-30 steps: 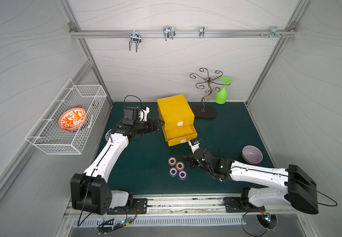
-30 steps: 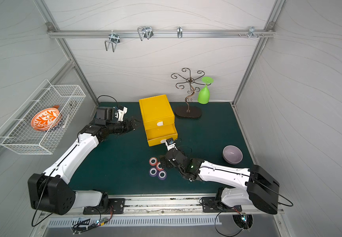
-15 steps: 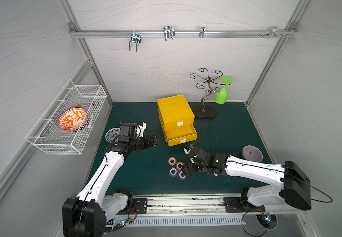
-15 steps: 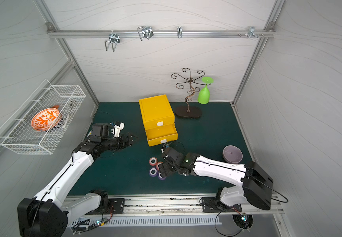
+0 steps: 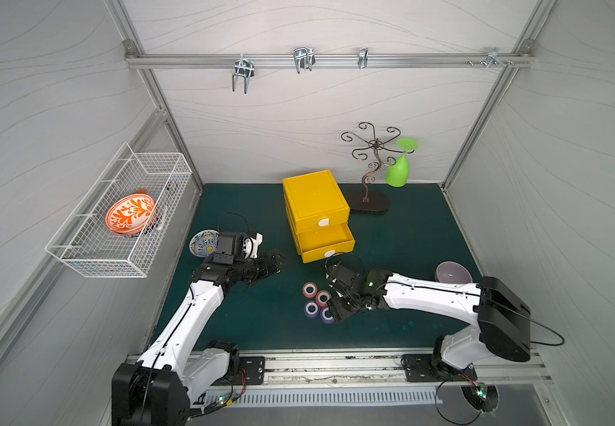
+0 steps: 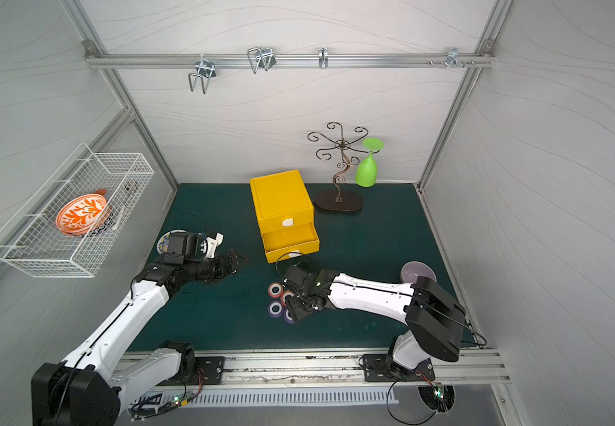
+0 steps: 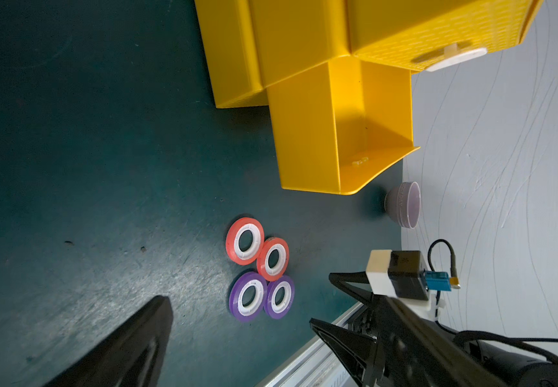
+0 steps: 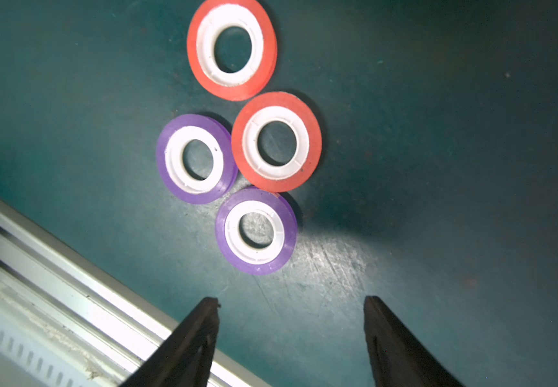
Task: Place the transparent tape into the drawer according to color
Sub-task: Pick up the tape from the center of the board.
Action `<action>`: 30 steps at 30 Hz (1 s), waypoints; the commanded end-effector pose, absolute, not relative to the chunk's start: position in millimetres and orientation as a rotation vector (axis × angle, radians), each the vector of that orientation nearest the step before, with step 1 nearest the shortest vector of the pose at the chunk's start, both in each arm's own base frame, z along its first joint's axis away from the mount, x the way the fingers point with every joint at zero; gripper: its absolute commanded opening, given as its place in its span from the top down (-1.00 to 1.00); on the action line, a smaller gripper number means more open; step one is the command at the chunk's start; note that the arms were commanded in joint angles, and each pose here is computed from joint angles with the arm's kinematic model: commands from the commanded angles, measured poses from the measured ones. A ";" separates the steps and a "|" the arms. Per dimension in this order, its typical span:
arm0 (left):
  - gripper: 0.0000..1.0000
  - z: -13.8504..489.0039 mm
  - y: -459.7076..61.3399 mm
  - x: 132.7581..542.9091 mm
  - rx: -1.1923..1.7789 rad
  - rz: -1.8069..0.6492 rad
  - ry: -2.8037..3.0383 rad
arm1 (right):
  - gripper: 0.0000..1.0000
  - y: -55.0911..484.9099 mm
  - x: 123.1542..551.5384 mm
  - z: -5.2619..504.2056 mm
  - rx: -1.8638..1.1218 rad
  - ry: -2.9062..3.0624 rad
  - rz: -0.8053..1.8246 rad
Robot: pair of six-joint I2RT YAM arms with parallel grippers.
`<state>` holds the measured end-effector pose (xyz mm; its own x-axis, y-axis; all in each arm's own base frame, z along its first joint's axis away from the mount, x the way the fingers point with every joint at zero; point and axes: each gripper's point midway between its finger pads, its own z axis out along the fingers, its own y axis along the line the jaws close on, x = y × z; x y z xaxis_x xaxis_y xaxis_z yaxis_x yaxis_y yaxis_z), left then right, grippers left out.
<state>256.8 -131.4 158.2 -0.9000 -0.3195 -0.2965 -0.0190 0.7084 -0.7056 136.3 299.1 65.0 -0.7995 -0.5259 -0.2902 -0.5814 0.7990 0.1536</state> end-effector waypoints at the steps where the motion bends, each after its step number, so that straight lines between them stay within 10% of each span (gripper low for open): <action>1: -0.99 158.5 -128.4 257.9 -0.247 -1.008 2.502 | -0.41 292.7 135.2 59.6 -0.860 2.767 0.252; 30: -0.99 144.1 -123.8 252.3 -0.265 -0.969 2.546 | -0.03 315.6 143.6 24.8 -0.859 2.769 0.149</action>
<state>250.8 -125.8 140.8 -0.9060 -0.3203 -0.2766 -0.0512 0.7318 -0.6796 146.1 313.9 31.0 -0.7959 -0.5394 -0.2750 -0.5694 0.8212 0.0371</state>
